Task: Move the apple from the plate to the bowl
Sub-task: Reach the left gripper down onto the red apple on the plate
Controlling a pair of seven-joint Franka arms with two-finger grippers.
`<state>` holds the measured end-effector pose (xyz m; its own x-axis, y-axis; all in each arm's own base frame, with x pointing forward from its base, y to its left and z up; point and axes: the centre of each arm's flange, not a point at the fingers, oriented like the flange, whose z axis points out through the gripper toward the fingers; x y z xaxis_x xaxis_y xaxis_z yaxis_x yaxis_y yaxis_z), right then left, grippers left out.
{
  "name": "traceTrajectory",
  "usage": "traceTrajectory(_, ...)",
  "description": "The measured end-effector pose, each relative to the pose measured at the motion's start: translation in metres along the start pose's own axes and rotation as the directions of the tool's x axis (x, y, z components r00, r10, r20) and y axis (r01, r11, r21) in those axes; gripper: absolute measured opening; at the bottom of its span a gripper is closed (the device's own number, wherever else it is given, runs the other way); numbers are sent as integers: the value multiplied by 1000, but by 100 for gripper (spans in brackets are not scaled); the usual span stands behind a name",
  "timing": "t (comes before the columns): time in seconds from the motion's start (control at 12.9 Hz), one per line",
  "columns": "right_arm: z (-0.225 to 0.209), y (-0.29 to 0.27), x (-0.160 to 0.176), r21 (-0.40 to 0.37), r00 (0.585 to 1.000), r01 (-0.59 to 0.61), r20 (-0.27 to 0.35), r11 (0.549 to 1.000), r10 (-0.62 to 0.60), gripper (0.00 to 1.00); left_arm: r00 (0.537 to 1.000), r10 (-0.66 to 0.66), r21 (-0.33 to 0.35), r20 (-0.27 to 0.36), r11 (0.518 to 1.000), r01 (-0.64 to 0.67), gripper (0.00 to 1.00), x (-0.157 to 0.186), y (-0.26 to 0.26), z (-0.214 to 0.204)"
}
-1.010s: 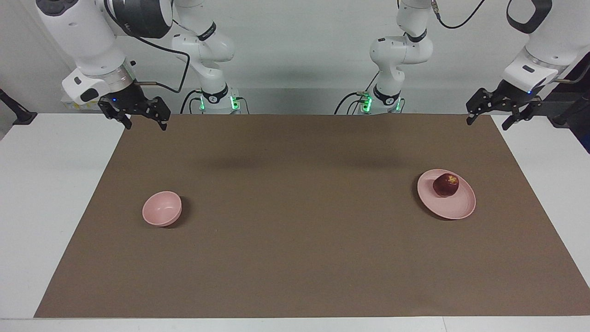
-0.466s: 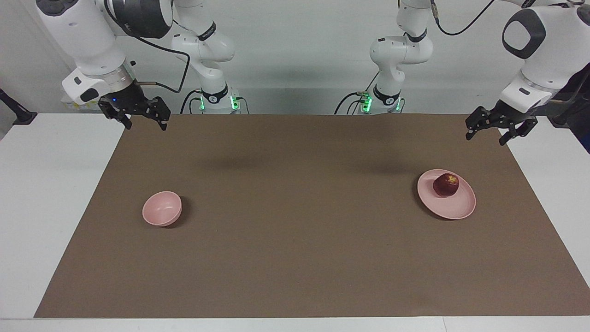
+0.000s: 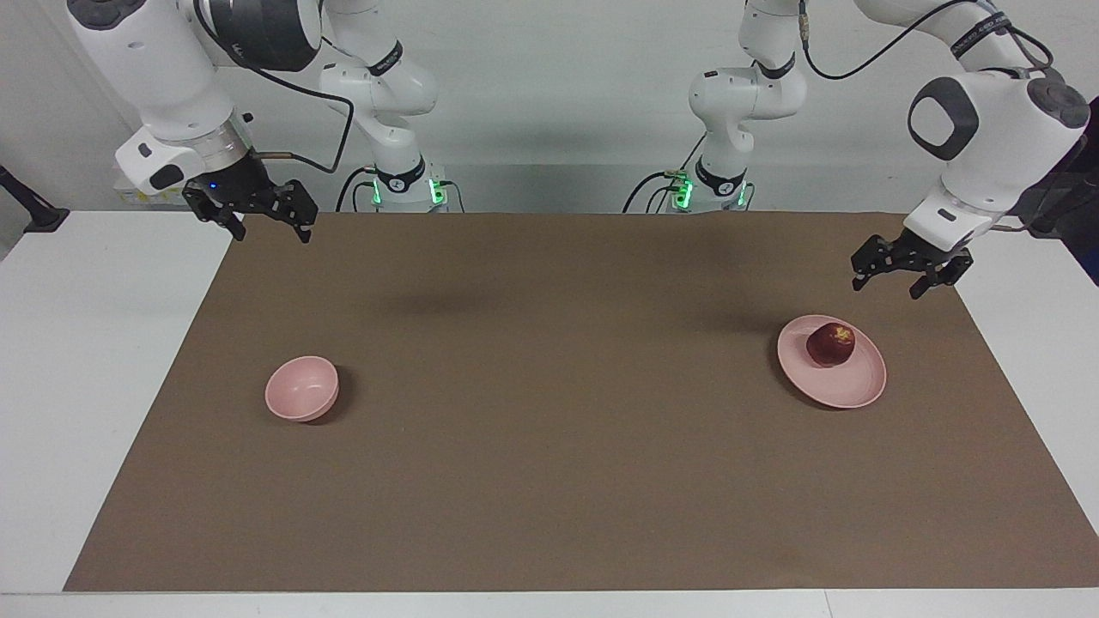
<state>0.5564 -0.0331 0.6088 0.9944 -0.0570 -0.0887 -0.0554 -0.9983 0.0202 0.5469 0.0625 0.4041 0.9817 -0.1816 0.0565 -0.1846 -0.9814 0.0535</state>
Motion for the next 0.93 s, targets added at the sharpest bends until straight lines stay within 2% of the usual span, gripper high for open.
traceTrajectory(0.47,0,-5,0,-1,1000,8,0,1000,-8,100,1000,-29,0,-9,1000,29,100,1,-5,52)
traceTrajectory(0.78,1,-3,1,-1,1000,6,-4,1000,-6,100,999,-43,-4,6,999,43,100,-7,-4,64)
traceTrajectory(0.93,5,-8,4,0,1000,14,-21,1000,-14,100,999,-44,1,-7,999,44,95,-6,-4,64)
